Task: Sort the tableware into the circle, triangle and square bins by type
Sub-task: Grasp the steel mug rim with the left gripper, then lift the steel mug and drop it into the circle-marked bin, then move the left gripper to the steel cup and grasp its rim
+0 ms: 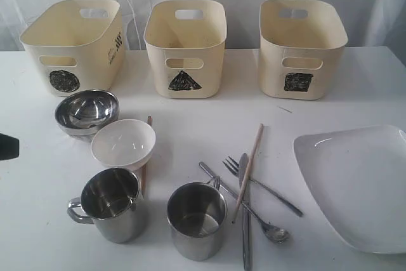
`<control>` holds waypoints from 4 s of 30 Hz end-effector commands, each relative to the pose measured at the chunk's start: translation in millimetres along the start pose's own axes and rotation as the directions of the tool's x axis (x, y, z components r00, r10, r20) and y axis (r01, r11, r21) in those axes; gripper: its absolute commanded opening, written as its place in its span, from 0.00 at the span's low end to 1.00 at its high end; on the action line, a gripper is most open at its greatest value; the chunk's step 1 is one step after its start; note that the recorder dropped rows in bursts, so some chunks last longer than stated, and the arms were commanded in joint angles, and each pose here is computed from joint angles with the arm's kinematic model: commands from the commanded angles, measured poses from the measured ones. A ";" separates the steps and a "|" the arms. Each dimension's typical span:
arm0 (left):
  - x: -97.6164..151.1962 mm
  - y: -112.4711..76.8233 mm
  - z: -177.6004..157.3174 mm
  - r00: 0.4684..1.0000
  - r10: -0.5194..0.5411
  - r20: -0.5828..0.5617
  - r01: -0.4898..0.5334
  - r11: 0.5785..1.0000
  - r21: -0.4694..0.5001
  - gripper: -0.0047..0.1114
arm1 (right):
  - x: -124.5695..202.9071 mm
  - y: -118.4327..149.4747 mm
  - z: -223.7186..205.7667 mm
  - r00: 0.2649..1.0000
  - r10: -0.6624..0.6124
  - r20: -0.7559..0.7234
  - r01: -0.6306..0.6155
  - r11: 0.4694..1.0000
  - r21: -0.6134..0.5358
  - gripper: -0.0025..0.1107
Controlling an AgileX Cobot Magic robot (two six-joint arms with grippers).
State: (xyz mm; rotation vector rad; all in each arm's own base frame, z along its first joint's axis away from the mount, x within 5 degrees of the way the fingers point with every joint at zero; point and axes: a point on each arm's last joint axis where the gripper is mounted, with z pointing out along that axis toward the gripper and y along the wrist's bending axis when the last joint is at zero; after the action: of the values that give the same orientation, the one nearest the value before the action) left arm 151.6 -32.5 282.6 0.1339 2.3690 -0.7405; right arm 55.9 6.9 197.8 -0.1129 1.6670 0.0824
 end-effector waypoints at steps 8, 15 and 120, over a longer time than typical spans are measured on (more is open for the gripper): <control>-18.8 -3.7 85.0 0.907 0.301 -0.296 -0.273 0.953 0.134 0.51 | 0.8 -0.1 -0.1 1.000 0.010 0.009 -0.010 1.000 0.002 0.02; -14.6 -4.2 112.3 0.870 0.379 -0.316 -0.357 0.925 0.126 0.52 | 0.8 -0.1 -0.1 1.000 0.010 0.009 -0.010 1.000 0.002 0.02; -56.4 -125.2 159.1 0.674 0.612 -0.413 -0.543 0.790 0.285 0.52 | 0.8 -0.1 -0.1 1.000 0.010 0.009 -0.010 1.000 0.002 0.02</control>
State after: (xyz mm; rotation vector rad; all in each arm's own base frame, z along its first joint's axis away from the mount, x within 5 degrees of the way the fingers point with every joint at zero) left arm 263.4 -208.5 277.7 1.1738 2.5009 -0.5557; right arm 55.9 6.9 197.8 -0.1129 1.6670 0.0824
